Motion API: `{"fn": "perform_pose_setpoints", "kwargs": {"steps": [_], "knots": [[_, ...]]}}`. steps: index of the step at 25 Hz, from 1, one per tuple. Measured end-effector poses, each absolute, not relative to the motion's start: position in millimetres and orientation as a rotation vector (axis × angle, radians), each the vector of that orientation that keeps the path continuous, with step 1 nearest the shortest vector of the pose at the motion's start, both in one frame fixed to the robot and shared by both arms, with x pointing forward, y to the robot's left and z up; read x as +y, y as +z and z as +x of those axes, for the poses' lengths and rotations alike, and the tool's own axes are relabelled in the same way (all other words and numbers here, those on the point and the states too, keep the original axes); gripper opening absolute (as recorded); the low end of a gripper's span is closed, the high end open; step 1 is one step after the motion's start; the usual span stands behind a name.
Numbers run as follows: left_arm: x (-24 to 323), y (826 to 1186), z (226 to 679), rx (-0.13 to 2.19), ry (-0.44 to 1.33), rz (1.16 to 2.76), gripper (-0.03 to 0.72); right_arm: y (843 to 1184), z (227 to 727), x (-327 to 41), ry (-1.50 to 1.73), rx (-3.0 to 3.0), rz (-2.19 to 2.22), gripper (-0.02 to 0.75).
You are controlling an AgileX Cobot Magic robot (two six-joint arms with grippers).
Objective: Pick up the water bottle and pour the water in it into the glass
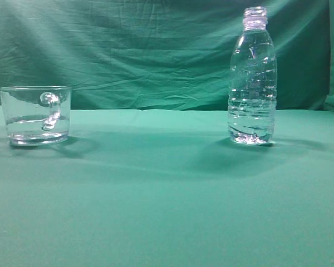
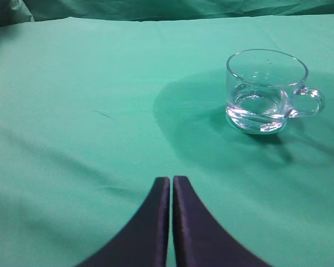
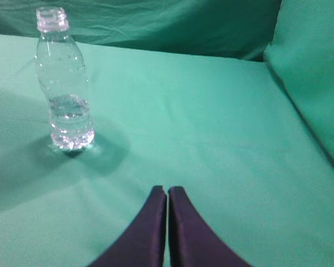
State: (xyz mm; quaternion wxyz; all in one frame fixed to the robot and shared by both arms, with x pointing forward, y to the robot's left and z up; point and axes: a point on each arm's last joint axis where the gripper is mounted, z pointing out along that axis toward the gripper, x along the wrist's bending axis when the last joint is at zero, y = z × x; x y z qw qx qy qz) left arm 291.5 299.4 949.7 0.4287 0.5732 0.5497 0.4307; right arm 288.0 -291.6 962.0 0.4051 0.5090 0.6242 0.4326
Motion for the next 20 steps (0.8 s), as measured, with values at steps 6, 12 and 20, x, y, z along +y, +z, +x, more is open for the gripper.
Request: {"fn": "perform_pose_setpoints", "kwargs": {"steps": [6, 12, 20], "knots": [[299.4, 949.7, 291.5, 1.372, 1.075, 1.431, 0.000, 943.0, 289.0, -290.3, 1.091, 1.607, 1.337, 0.000], [299.4, 949.7, 291.5, 1.372, 1.075, 1.431, 0.000, 943.6, 289.7, -290.1, 1.105, 1.592, 1.329, 0.000], [299.4, 949.7, 291.5, 1.372, 1.075, 1.431, 0.000, 944.2, 289.9, -290.1, 1.111, 1.587, 1.326, 0.000]]}}
